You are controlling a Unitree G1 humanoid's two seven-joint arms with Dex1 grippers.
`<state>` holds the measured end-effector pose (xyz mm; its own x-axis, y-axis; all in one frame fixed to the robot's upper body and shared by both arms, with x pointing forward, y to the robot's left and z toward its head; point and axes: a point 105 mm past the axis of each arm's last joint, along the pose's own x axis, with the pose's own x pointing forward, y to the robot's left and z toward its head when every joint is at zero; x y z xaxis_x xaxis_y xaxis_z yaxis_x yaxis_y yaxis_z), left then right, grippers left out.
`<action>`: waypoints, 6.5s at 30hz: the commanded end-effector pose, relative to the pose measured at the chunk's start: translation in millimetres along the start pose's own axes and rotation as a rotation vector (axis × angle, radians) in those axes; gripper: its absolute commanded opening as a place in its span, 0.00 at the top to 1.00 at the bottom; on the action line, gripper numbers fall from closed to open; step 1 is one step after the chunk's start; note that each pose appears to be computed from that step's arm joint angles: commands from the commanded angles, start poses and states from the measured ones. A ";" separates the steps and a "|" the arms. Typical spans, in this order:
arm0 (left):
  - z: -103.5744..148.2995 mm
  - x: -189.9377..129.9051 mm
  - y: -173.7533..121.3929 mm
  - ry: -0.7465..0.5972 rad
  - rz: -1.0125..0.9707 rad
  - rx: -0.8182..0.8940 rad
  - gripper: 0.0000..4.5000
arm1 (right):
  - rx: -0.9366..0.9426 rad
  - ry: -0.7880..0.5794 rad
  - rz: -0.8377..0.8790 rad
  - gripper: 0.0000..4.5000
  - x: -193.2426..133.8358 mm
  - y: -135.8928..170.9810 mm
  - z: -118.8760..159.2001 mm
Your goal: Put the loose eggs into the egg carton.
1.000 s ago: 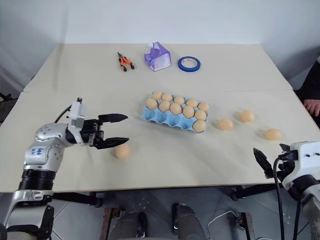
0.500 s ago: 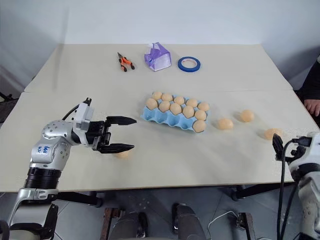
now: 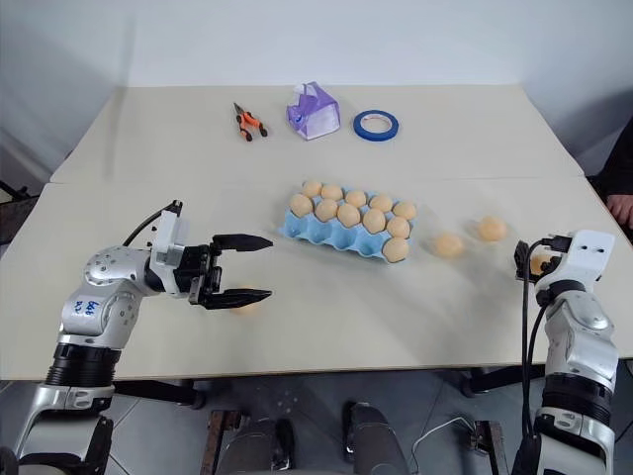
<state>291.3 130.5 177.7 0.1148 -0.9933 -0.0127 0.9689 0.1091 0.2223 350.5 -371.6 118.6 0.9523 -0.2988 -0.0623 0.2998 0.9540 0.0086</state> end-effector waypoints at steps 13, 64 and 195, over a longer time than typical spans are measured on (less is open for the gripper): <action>9.8 -0.6 -1.7 -0.022 0.032 0.042 0.00 | 0.015 -0.021 0.024 0.45 -0.4 -1.0 4.1; 10.0 -23.3 11.5 0.018 0.149 0.080 0.00 | -0.138 -0.159 0.910 0.01 -94.9 222.5 80.8; -4.2 -91.7 -3.6 0.008 0.284 0.025 0.00 | -0.203 -0.073 0.510 0.01 -104.2 38.1 18.7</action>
<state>280.7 212.8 164.0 0.3696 -0.9289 0.0220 0.9059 0.3656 0.2137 266.7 -299.5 129.3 0.9687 0.2298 -0.0938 -0.2420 0.9585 -0.1507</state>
